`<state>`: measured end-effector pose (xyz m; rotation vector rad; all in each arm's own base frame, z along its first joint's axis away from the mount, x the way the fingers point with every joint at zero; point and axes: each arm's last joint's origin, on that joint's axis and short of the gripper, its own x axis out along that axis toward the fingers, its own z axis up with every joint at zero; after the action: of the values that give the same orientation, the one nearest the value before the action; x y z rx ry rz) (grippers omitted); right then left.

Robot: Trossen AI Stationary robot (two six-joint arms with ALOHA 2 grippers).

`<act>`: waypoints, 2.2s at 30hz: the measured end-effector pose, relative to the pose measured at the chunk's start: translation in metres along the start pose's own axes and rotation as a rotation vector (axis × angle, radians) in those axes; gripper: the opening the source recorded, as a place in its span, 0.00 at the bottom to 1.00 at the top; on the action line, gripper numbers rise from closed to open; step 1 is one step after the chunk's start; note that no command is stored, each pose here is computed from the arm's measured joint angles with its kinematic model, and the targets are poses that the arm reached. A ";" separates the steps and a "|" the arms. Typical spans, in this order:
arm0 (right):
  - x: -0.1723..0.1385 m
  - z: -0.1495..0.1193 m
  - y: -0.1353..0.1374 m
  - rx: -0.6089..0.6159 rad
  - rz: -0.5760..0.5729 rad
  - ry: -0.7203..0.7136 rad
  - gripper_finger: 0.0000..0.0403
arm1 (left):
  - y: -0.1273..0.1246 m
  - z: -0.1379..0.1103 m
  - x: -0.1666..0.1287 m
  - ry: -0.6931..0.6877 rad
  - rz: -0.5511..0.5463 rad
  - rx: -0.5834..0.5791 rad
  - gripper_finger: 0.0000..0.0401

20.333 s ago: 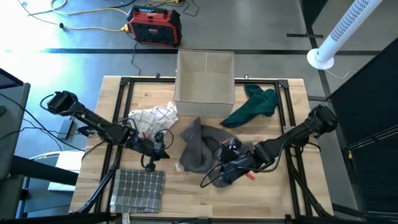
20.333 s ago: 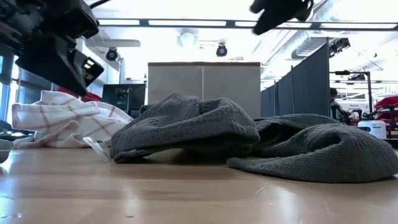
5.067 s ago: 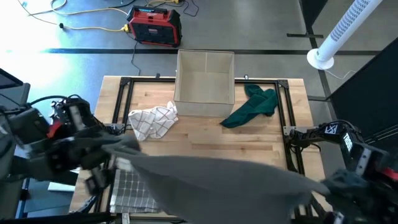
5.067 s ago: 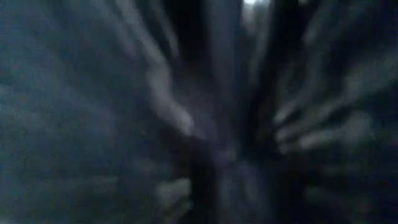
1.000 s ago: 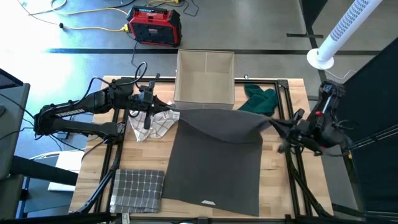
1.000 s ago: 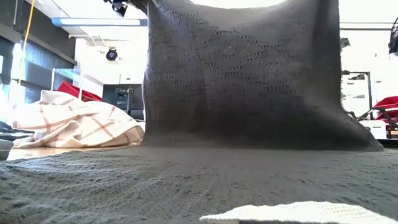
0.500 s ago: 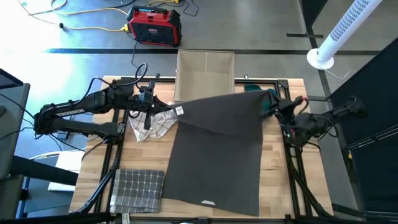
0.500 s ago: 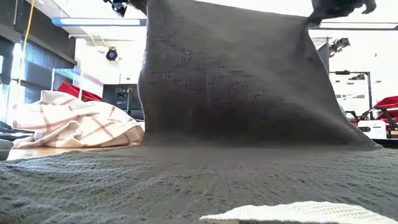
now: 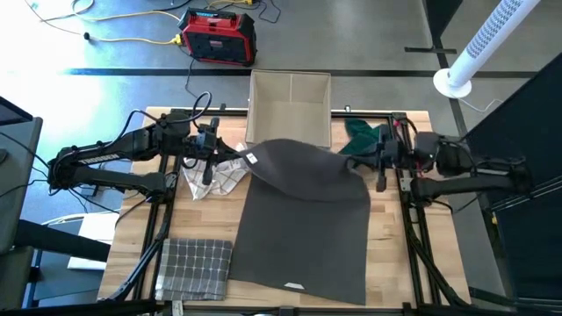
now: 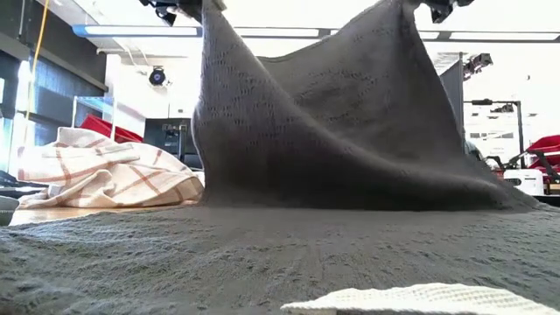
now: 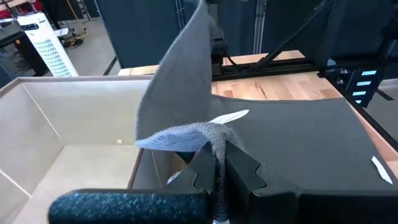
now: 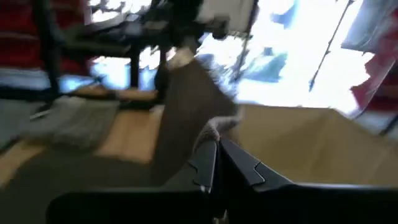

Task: Fold towel
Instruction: Fold the dark grey towel

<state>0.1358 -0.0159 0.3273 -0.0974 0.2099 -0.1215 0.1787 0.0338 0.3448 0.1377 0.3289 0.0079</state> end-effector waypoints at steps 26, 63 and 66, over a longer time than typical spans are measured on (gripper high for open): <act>-0.031 -0.051 0.024 0.383 0.110 0.412 0.00 | -0.041 -0.029 0.008 0.374 -0.099 0.004 0.00; -0.061 -0.002 0.059 0.370 0.360 0.590 0.00 | -0.050 -0.008 0.018 0.177 -0.077 0.045 0.00; -0.044 -0.003 0.078 0.406 0.436 0.692 0.00 | -0.055 -0.016 0.027 0.240 -0.185 -0.022 0.00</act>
<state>0.1011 0.0666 0.3244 0.4031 0.8835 0.2458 0.1986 -0.0178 0.3135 0.0840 0.5799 -0.1562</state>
